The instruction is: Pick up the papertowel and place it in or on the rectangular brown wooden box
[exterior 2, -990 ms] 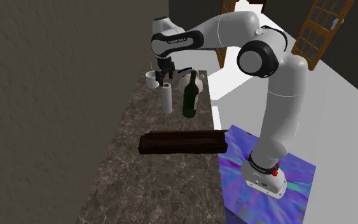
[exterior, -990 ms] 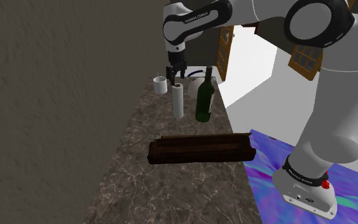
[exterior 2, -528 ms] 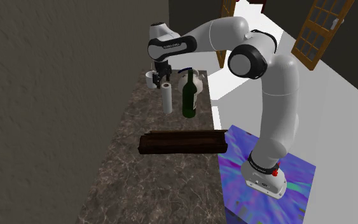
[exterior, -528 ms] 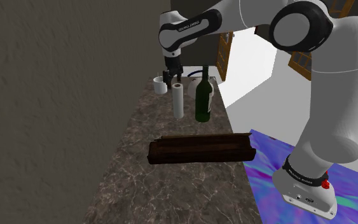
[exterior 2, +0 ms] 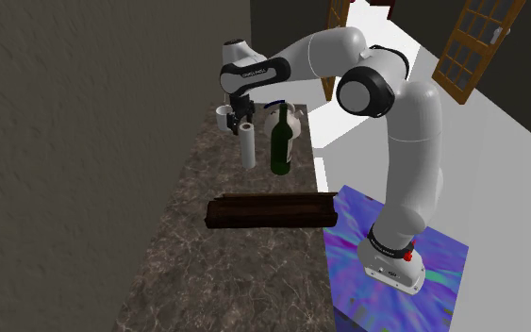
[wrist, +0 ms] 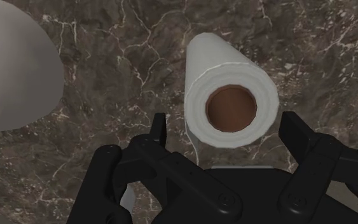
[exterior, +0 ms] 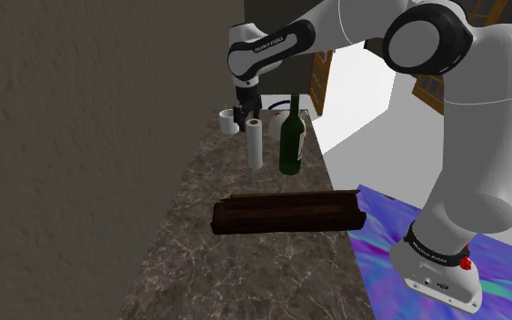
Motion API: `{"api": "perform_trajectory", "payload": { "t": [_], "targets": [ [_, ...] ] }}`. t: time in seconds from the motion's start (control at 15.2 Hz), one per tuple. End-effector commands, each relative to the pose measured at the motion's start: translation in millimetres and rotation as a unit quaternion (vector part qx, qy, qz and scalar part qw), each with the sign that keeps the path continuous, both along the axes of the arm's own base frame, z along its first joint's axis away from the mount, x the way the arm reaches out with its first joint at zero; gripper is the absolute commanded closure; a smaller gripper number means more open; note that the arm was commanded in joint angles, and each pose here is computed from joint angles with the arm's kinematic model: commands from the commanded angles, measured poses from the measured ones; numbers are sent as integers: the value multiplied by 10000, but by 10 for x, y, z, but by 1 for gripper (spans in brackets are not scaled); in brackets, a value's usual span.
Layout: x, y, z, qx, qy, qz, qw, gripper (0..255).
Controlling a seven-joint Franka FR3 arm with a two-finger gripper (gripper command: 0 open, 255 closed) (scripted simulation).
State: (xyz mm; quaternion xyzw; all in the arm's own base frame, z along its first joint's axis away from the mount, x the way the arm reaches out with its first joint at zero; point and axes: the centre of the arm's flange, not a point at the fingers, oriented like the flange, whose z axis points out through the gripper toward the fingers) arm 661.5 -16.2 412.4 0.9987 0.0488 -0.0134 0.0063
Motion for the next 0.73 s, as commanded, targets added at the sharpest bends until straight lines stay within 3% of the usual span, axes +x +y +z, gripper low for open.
{"api": "perform_trajectory", "payload": {
  "t": [0.0,0.07,0.13,0.66],
  "targets": [
    [0,0,-1,0,0,0,10000,0],
    [0,0,0,0,0,0,10000,0],
    [0,0,0,0,0,0,10000,255],
    [0,0,0,0,0,0,10000,255]
  ]
}}
